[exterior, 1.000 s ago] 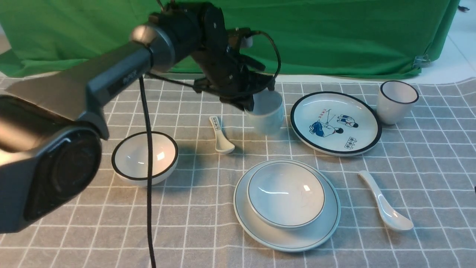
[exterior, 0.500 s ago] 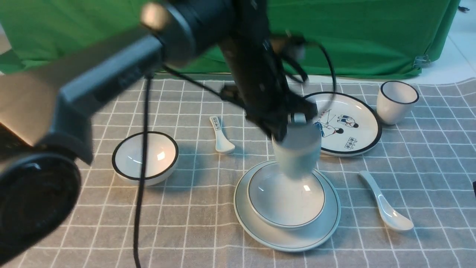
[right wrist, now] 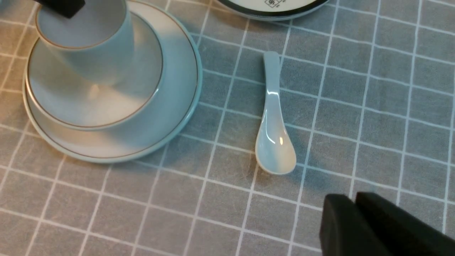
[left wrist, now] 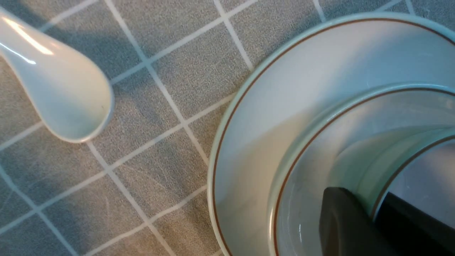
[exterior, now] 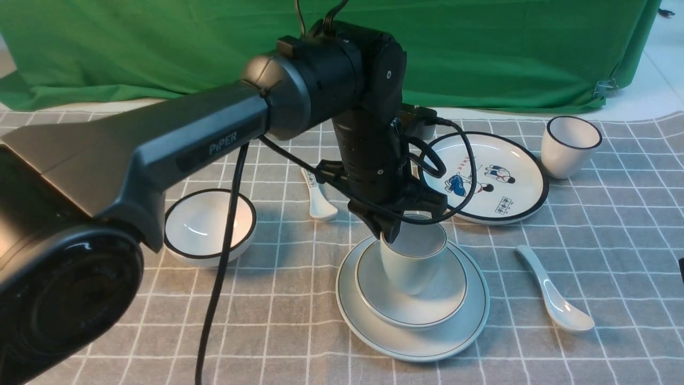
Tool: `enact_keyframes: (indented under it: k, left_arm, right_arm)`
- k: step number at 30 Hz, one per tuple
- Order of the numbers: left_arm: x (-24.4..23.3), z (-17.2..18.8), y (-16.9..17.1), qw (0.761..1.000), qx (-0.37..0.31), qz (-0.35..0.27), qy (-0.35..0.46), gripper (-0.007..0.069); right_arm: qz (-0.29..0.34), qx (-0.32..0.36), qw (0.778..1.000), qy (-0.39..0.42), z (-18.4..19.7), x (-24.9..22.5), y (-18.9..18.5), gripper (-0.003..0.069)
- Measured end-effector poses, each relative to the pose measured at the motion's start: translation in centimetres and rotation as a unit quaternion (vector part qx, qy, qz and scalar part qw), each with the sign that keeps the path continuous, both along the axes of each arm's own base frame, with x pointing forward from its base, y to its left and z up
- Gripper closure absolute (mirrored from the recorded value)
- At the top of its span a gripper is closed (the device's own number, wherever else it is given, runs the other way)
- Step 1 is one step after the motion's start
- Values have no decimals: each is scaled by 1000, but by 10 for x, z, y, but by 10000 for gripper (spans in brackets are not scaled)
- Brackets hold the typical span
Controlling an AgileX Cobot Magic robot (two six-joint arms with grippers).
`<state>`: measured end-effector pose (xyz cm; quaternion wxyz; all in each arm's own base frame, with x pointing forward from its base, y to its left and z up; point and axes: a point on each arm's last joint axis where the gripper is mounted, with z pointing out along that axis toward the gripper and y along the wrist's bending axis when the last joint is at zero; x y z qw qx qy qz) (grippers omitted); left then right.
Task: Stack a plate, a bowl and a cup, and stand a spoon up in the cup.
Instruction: Use the left arm to put the blue teacup into the blue rice bowl in the middle
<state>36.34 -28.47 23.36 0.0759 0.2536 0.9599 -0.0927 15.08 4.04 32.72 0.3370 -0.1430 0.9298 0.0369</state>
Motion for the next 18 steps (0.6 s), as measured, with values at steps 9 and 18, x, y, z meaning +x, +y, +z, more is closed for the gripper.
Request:
enact_keyframes:
  k: [9, 18]
  left_arm:
    - [-1, -4, -1, 1000, 2, 0, 18, 414]
    - [-19, 80, 15, 997, -47, -2, -67, 384]
  right_arm:
    - [-4, -12, 998, 54, 2, 6, 2, 569]
    - [0, -43, 988, 149, 8, 79, 21, 616]
